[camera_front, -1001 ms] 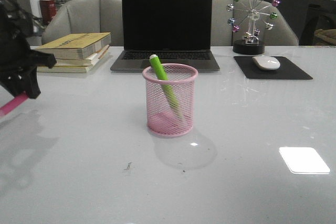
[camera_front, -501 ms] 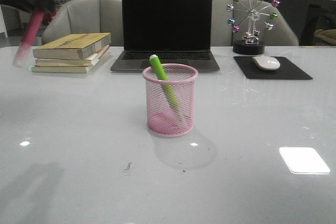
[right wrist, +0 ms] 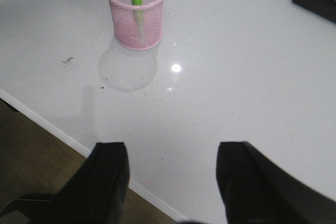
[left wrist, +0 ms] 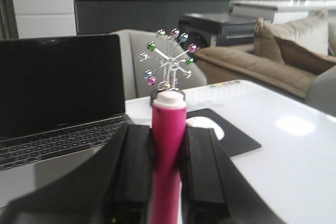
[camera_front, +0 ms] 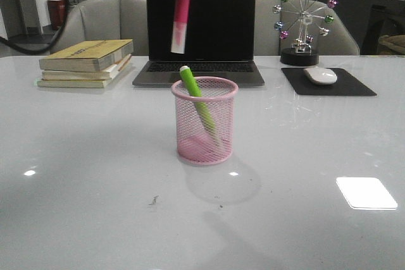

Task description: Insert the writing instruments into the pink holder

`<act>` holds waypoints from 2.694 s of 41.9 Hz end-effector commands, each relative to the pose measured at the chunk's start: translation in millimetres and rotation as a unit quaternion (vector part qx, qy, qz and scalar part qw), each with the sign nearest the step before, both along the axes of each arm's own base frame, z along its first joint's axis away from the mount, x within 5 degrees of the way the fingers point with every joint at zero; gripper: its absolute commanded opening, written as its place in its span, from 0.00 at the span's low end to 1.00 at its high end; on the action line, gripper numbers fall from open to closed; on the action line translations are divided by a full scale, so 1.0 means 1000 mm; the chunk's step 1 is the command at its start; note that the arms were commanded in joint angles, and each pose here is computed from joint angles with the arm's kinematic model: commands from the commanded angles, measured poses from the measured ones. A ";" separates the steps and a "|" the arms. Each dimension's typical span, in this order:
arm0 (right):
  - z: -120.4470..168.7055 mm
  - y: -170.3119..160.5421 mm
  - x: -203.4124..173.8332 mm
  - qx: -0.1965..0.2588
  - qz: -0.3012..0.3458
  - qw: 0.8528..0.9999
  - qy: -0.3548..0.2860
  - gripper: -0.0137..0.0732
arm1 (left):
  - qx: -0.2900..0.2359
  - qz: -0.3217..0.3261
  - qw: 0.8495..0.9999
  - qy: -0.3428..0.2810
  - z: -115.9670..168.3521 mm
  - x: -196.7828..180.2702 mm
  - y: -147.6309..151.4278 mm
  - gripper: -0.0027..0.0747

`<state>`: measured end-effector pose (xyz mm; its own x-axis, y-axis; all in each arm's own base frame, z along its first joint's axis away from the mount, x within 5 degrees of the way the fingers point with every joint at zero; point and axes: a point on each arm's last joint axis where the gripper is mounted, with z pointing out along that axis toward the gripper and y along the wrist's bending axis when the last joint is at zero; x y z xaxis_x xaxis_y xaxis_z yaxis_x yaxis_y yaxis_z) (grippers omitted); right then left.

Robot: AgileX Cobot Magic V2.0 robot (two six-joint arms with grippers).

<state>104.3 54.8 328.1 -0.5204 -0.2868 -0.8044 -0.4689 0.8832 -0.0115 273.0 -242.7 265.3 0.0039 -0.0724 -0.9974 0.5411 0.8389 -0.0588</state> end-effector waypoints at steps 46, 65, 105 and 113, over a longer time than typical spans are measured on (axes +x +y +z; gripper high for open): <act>0.014 0.001 0.002 0.014 0.002 0.999 -0.046 0.72 | 0.195 -0.115 0.968 0.108 0.108 -0.071 0.058 0.62; 0.014 0.001 0.002 0.015 0.002 0.999 -0.048 0.72 | 0.255 -0.125 0.949 0.138 0.105 -0.174 0.151 0.62; -0.013 0.001 0.002 0.019 0.003 0.998 -0.056 0.23 | 0.187 -0.048 0.959 0.209 0.058 -0.200 0.186 0.15; -0.013 0.001 0.002 0.019 0.003 0.998 -0.056 0.22 | 0.187 -0.048 0.959 0.209 0.058 -0.200 0.186 0.15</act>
